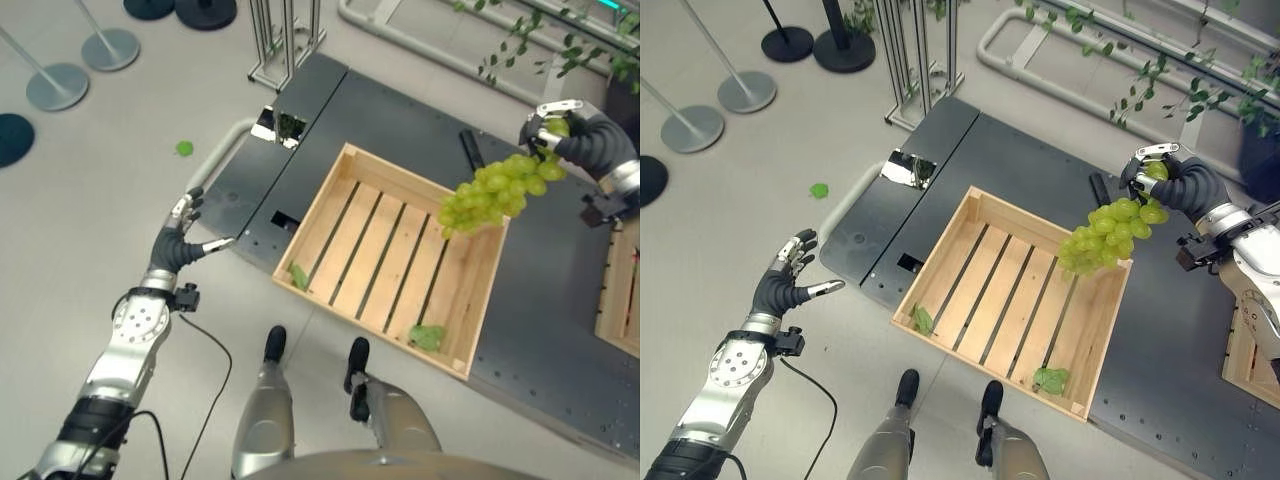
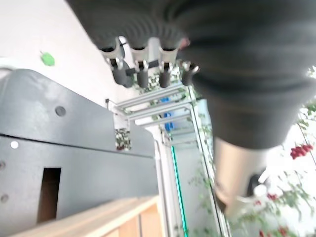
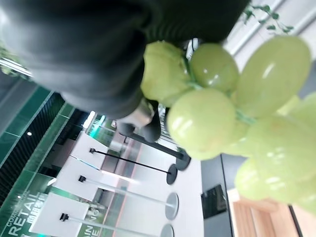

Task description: Pick up the fruits from the basket on one side to the basket on the other side

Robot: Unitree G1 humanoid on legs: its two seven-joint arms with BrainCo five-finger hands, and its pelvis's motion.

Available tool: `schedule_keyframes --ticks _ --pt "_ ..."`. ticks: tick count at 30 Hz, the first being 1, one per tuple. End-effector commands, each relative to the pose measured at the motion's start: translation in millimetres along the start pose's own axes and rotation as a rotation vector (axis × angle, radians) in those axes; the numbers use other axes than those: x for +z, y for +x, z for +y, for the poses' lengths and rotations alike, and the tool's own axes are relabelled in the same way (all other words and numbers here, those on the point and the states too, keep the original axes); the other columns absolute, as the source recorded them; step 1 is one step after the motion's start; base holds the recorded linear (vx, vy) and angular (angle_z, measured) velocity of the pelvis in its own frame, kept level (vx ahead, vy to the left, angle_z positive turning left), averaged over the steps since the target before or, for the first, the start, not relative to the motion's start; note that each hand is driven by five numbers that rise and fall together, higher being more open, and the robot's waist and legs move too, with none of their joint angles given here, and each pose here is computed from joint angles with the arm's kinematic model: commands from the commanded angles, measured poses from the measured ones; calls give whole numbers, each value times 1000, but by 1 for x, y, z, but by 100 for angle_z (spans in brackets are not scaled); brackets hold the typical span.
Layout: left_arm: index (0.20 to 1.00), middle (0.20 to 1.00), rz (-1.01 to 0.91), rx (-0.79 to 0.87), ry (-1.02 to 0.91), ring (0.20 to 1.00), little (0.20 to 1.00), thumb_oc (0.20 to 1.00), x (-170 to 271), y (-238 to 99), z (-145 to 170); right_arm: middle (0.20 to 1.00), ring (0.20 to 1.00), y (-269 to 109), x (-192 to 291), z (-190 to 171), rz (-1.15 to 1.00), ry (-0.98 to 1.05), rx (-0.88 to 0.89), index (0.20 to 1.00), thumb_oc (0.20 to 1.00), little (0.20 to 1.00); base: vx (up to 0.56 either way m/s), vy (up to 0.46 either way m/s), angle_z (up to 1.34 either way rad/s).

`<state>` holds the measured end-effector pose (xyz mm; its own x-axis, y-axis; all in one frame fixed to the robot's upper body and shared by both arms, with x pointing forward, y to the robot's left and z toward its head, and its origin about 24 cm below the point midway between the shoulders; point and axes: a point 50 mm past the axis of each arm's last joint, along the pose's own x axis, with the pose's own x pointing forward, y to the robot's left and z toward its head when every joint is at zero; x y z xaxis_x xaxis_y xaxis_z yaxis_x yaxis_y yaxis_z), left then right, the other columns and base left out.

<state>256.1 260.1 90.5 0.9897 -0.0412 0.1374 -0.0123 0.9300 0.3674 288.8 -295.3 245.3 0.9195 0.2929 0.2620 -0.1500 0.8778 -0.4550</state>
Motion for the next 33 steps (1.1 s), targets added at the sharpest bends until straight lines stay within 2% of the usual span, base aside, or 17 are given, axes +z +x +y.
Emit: schedule_keyframes --ticks 1,7,9,15,18,22,33 --pt "1000 1000 -91 -93 69 1000 1000 1000 23 1 7 200 200 0 23 -6 -142 18 -12 200 200 200 39 3 -4" --pt "1000 1000 -81 -282 69 1000 1000 1000 35 9 3 200 200 2 14 7 -107 48 38 200 200 200 41 3 -5" --pt "1000 1000 -81 -283 69 1000 1000 1000 35 10 3 200 200 2 14 7 -107 48 37 200 200 200 35 1 -12" --pt "1000 1000 -109 -497 154 1000 1000 1000 66 28 -1 200 200 5 6 29 -83 90 129 200 200 200 58 -3 -6" --pt "1000 1000 -166 -615 268 1000 1000 1000 91 42 -12 200 200 8 9 39 -92 95 179 200 200 200 60 4 -6" --pt "1000 1000 -198 -696 312 1000 1000 1000 104 52 -27 200 200 11 14 45 -110 100 206 200 200 200 46 11 -4" --pt "1000 1000 -255 -869 203 1000 1000 1000 126 67 -75 200 200 27 23 74 -172 139 296 200 200 200 11 9 -3"
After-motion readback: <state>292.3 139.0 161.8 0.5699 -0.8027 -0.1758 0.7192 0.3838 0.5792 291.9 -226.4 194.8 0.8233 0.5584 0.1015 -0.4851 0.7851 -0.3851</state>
